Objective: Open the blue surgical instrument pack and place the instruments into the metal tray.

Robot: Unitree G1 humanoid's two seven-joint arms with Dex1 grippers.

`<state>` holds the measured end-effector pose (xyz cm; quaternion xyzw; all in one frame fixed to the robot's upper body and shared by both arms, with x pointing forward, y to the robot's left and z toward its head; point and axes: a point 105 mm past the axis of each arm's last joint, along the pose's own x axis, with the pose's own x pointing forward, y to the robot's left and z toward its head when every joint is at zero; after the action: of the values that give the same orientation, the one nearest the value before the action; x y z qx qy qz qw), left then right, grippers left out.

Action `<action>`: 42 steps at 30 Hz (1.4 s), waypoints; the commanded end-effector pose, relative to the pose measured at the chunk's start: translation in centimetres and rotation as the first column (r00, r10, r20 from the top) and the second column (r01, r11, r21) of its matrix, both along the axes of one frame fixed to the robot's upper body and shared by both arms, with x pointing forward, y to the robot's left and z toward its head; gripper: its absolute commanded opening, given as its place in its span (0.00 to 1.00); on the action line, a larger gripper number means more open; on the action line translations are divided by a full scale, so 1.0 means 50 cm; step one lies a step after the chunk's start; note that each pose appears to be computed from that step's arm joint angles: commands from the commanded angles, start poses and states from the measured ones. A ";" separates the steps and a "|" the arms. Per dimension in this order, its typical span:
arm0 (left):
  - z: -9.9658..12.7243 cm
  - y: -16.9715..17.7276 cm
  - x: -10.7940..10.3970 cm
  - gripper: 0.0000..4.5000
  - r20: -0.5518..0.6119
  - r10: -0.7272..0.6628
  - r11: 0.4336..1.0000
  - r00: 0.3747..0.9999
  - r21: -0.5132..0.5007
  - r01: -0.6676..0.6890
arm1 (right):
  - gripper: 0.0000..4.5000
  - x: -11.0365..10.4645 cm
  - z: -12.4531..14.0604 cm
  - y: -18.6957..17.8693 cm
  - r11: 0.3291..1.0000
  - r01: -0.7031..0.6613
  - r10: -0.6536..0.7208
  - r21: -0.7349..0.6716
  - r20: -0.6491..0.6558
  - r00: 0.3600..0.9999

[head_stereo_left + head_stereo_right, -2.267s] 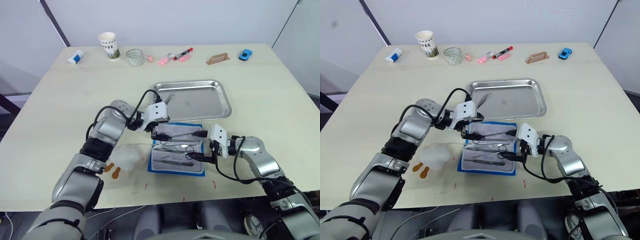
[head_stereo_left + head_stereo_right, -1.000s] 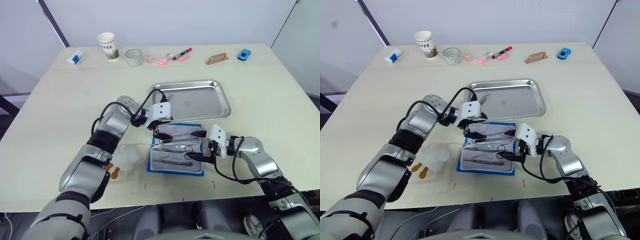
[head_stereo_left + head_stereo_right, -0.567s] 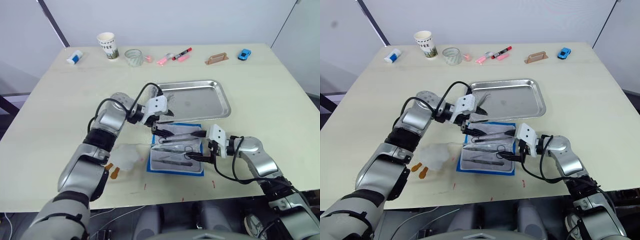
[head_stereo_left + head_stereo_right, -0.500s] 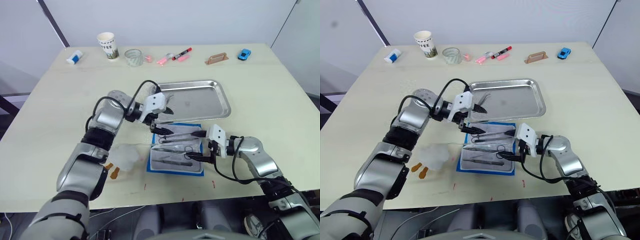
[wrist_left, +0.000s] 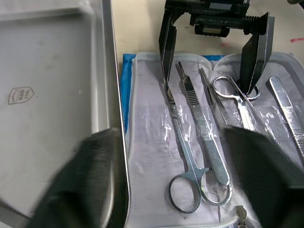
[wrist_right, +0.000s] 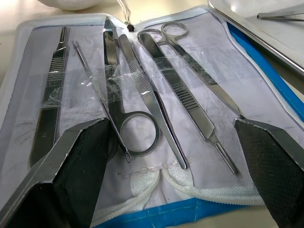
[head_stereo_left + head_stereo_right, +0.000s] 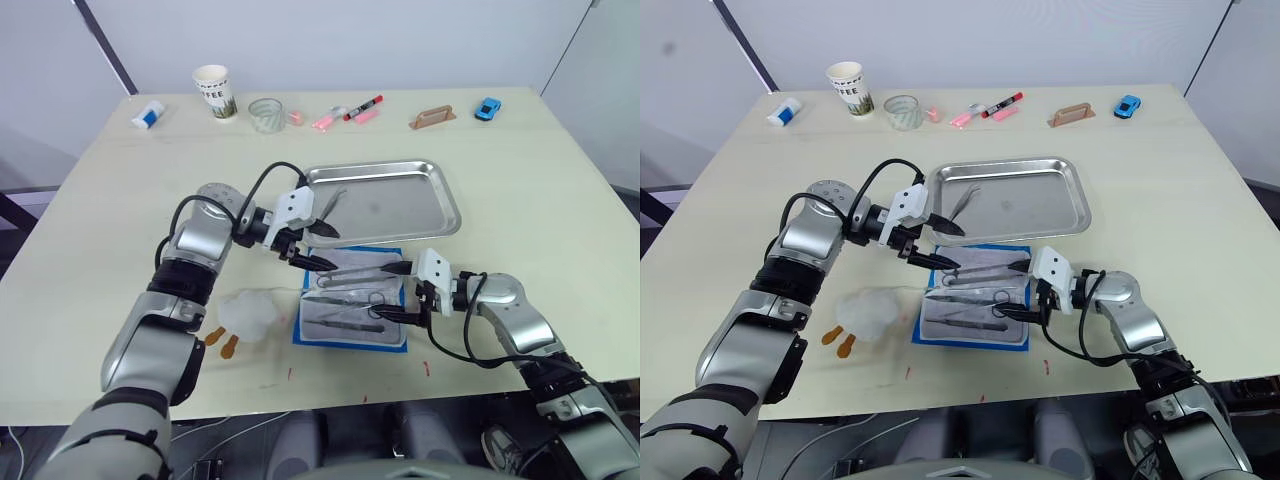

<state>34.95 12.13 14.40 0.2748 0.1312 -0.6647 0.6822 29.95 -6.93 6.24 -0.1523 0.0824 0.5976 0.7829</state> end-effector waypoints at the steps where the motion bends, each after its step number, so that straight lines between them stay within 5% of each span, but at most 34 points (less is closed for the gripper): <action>1: 0.011 -0.004 -0.001 0.54 0.039 -0.030 0.999 0.999 0.012 0.029 | 1.00 -0.022 -0.095 -0.009 0.990 0.031 -0.047 -0.136 -0.120 0.992; 42: -0.078 -0.013 0.024 0.54 0.112 0.044 0.979 0.993 0.192 -0.065 | 1.00 -0.024 -0.097 -0.004 0.991 0.040 -0.055 -0.126 -0.120 0.991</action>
<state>35.63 11.03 10.63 0.3605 0.1565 -0.6313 0.6686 29.93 -6.77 6.09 -0.1474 0.0817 0.5933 0.7871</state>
